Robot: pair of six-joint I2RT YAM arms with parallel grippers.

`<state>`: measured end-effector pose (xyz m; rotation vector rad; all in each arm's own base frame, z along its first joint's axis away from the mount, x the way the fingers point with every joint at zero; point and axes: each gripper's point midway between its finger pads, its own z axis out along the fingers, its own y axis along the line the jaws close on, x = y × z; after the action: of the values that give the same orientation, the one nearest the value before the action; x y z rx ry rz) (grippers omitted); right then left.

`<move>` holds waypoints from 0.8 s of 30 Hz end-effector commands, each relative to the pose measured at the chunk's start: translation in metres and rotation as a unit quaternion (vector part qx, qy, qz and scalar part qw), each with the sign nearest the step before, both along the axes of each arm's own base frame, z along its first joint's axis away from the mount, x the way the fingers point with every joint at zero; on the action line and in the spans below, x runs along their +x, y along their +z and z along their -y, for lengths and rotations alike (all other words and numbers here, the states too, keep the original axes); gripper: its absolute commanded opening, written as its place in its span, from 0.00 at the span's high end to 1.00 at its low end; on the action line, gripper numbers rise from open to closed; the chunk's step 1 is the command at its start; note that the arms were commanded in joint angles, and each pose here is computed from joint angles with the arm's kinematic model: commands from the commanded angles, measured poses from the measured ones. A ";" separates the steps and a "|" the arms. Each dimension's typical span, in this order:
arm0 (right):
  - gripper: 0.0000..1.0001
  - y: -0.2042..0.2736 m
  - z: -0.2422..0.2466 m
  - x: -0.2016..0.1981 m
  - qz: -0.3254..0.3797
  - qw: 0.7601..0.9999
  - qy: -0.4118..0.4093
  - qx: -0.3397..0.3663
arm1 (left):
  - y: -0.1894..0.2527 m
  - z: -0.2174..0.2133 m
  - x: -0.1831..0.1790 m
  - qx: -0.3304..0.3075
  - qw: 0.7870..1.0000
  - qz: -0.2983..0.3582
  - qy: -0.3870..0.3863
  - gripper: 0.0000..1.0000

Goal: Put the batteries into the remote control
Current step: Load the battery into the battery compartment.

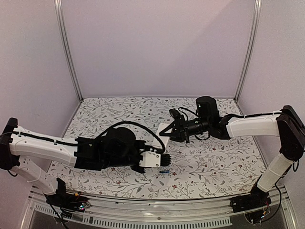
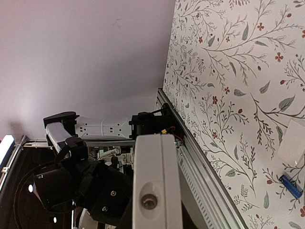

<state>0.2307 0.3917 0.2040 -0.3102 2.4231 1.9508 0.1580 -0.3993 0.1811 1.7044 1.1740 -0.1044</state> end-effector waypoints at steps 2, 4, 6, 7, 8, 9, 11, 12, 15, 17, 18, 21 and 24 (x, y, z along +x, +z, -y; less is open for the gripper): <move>1.00 0.025 -0.008 0.000 0.012 0.999 0.011 0.043 | -0.024 -0.008 0.000 0.050 0.999 -0.011 0.001 0.74; 1.00 0.028 -0.009 -0.001 0.010 0.999 0.011 0.049 | -0.025 -0.009 0.001 0.052 0.999 -0.010 0.005 0.72; 1.00 0.028 -0.008 0.000 0.007 0.999 0.009 0.050 | -0.023 -0.010 0.001 0.048 0.999 -0.011 0.009 0.70; 1.00 0.027 -0.008 0.000 0.008 0.999 0.008 0.049 | -0.020 -0.010 0.002 0.041 0.999 -0.013 0.011 0.68; 1.00 0.026 -0.008 -0.001 0.009 0.999 0.009 0.049 | -0.017 -0.010 0.001 0.036 0.999 -0.013 0.012 0.66; 1.00 0.024 -0.007 0.000 0.009 0.999 0.007 0.048 | -0.013 -0.010 0.001 0.032 0.999 -0.013 0.012 0.64; 1.00 0.024 -0.007 0.001 0.013 0.998 0.006 0.054 | -0.011 -0.012 -0.001 0.030 0.999 -0.013 0.008 0.67; 1.00 0.025 -0.007 0.003 0.009 0.998 0.003 0.058 | -0.011 -0.013 -0.002 0.030 0.999 -0.012 0.006 0.68; 1.00 0.028 -0.006 0.005 0.000 0.998 0.000 0.068 | -0.012 -0.016 -0.004 0.038 0.999 -0.003 0.001 0.73; 1.00 0.030 -0.005 0.007 -0.004 0.997 -0.003 0.075 | -0.017 -0.016 -0.007 0.049 0.999 0.004 -0.004 0.75; 1.00 0.031 -0.005 0.007 -0.009 0.997 -0.005 0.077 | -0.018 -0.016 -0.007 0.052 0.999 0.006 -0.004 0.76; 1.00 0.033 -0.006 0.008 -0.015 0.996 -0.006 0.087 | -0.022 -0.016 -0.007 0.067 0.998 0.020 -0.005 0.75; 1.00 0.031 -0.007 0.008 -0.027 0.995 -0.007 0.092 | -0.020 -0.016 -0.005 0.068 0.997 0.033 0.002 0.69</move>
<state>0.2340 0.3961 0.2091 -0.2154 2.3769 2.0934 0.1578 -0.3938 0.1915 1.7112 1.1305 -0.0321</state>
